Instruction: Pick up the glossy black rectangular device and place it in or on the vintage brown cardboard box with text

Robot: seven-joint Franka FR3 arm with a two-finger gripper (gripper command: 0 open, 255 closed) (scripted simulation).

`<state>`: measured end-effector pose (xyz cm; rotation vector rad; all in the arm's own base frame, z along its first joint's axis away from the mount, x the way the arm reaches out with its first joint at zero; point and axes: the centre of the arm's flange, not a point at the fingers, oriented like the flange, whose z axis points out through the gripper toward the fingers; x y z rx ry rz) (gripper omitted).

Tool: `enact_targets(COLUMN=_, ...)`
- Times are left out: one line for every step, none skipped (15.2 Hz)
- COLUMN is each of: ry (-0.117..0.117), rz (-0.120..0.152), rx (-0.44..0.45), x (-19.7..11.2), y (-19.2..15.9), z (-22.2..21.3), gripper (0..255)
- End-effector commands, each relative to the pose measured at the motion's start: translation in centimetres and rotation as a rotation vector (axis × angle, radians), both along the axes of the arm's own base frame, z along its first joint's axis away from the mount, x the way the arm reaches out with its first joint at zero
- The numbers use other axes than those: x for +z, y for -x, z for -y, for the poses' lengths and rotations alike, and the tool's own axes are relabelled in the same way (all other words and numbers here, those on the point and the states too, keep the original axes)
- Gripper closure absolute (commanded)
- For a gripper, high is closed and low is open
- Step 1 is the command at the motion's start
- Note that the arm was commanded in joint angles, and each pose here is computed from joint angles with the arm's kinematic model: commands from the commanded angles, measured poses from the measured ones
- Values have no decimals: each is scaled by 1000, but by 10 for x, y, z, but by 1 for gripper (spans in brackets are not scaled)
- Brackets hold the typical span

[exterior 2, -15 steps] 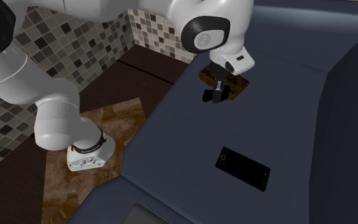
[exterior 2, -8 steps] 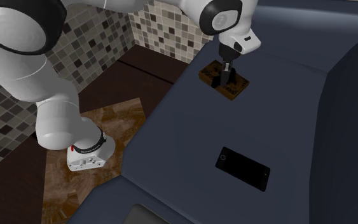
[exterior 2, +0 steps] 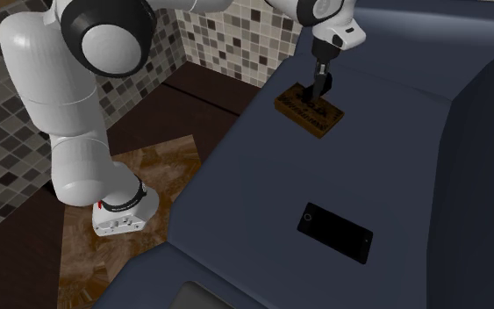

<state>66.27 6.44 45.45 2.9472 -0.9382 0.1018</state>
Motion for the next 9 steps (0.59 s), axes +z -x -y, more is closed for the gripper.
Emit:
enact_targets(ry=0, rz=0, rx=-1, x=-8, y=-3, z=-5, gripper=255)
enact_targets(ry=0, rz=0, rx=-1, x=-14, y=-3, z=-5, gripper=255)
enact_targets(ry=0, rz=0, rx=-1, x=-19, y=-3, z=-5, gripper=255)
enact_targets(ry=0, rz=0, rx=-1, x=-24, y=-3, z=-5, gripper=255)
enact_targets(ry=0, rz=0, rx=-1, x=-29, y=-3, z=-5, gripper=255)
enact_targets(ry=0, rz=0, rx=-1, x=-35, y=-3, z=-5, gripper=255)
enact_targets(ry=0, rz=0, rx=-1, x=-40, y=-3, z=-5, gripper=255)
enact_targets(ry=0, rz=0, rx=-1, x=-45, y=-3, z=-5, gripper=255)
enact_targets(ry=0, rz=0, rx=-1, x=-51, y=-3, z=-5, gripper=255)
